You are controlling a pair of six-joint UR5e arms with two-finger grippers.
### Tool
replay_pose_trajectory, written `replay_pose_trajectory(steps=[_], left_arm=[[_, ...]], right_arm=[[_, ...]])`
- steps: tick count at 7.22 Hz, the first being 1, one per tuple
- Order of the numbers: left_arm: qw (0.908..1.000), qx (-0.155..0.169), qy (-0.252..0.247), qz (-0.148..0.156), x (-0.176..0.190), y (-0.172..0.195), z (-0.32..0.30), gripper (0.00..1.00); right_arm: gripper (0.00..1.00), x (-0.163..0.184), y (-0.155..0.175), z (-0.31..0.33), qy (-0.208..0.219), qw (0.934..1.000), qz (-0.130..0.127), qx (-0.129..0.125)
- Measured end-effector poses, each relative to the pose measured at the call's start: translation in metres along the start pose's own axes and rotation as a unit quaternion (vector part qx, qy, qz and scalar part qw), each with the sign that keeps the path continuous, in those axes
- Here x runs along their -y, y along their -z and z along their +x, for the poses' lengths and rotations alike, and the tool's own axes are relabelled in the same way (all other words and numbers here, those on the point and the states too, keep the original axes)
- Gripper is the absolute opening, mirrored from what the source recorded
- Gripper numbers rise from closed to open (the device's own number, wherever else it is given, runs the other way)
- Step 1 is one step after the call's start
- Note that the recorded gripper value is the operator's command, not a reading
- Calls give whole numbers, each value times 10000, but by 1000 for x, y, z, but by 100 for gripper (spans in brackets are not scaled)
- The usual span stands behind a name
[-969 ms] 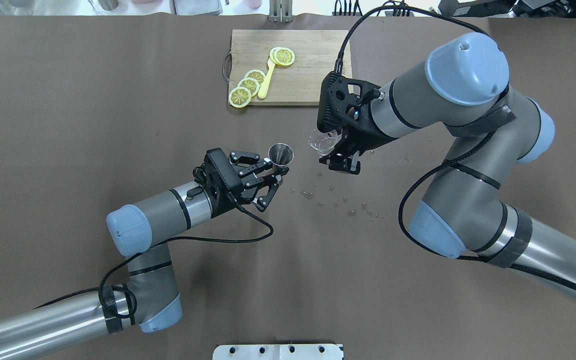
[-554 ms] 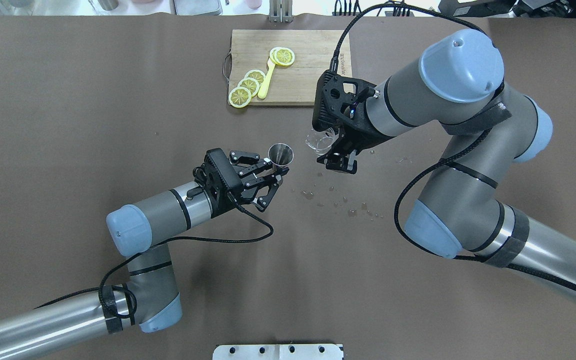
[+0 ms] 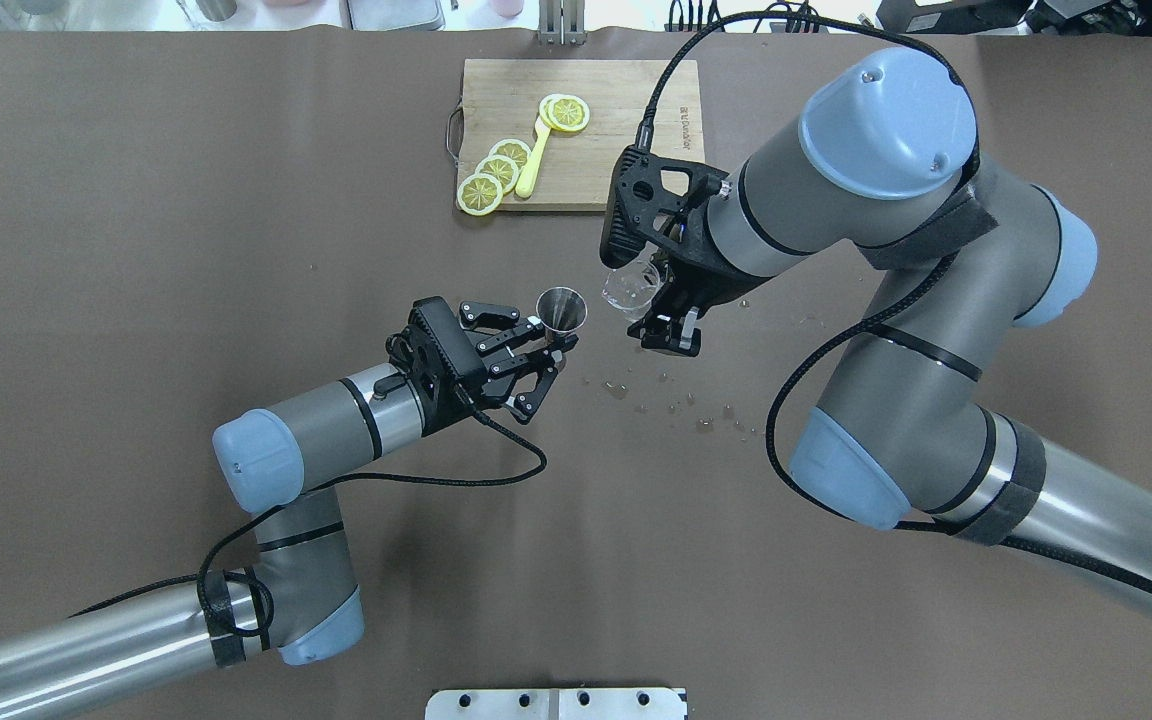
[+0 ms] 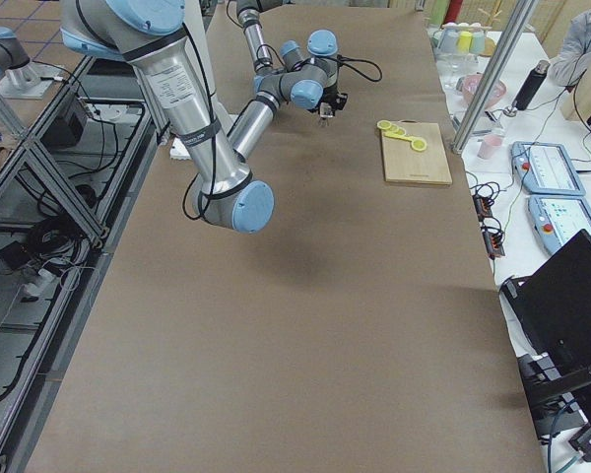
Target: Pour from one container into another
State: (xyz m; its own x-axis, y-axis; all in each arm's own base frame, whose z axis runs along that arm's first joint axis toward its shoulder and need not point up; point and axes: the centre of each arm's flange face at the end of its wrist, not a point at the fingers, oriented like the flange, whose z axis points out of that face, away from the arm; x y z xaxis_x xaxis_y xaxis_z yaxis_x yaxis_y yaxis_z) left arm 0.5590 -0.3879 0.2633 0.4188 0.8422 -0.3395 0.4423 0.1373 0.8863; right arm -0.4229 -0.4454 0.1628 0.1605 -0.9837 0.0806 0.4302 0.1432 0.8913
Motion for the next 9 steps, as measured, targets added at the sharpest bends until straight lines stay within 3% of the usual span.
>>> replay_pose_trajectory(steps=[9], left_arm=[[10000, 5, 1, 5, 0, 0, 0, 0]], right_arm=[[0, 24, -3, -12, -239, 9978, -587, 173]])
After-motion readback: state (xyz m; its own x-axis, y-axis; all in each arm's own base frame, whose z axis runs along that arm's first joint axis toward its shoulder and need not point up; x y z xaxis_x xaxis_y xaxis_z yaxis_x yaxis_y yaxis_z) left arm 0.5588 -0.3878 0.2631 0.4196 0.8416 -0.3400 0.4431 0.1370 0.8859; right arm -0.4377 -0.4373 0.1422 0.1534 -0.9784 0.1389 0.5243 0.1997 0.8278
